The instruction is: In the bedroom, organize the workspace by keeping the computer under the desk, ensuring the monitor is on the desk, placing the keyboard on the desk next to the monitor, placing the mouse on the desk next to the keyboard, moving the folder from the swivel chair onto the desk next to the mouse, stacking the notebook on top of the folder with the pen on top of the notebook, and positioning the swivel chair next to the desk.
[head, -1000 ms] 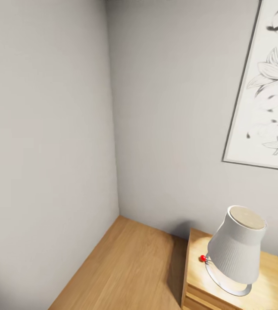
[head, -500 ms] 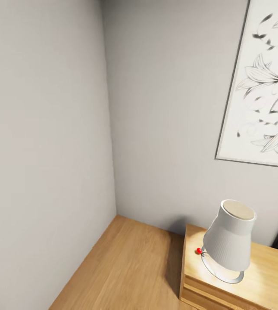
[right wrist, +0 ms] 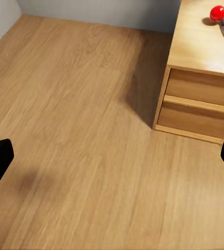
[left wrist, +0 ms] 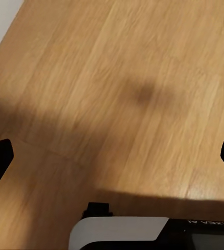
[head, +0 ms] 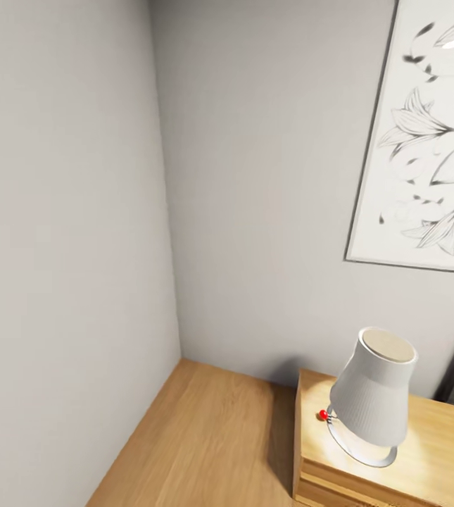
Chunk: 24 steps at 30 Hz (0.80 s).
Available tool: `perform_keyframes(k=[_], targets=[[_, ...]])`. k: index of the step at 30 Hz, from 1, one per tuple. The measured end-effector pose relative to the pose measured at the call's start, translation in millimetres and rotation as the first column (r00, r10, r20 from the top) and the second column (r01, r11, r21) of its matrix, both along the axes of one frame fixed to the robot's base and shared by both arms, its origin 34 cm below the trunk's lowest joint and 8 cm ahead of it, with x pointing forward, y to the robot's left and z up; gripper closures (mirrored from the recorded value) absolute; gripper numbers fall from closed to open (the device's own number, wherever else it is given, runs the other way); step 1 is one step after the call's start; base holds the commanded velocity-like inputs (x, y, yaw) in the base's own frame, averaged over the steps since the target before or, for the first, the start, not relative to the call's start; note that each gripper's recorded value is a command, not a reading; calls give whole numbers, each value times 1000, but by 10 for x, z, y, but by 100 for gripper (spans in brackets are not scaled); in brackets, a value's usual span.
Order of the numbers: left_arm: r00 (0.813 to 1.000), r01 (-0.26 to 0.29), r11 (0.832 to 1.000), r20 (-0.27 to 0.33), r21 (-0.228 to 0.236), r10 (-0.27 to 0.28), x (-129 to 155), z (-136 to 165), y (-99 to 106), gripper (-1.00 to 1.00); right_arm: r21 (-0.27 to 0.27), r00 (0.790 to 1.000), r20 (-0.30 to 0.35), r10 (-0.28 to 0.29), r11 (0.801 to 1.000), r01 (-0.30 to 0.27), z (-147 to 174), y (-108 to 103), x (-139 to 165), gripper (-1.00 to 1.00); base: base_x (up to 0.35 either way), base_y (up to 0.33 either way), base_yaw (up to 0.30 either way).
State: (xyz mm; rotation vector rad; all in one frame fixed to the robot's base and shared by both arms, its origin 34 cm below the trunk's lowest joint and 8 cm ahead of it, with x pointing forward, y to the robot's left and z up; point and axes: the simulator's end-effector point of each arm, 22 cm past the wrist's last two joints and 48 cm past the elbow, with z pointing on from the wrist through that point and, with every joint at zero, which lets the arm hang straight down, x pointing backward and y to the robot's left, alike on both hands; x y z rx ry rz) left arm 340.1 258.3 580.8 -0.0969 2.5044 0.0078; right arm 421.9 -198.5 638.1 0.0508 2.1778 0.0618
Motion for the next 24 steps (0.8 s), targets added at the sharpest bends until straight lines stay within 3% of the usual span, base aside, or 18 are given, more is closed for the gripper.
perform_keyframes(k=[14, 24], targets=[[1000, -1, 1000, 1, 0, 1, 1, 0, 1, -100, 4, 1000, -9, 11, 1000, -11, -19, 24, -20, -100, 8, 6, -275], [1000, -2, 1000, -2, -1, 2, 0, -5, 1, -100, 6, 999, -33, 19, 1000, -18, -63, 47, -48, -100, -252, 72, -295]])
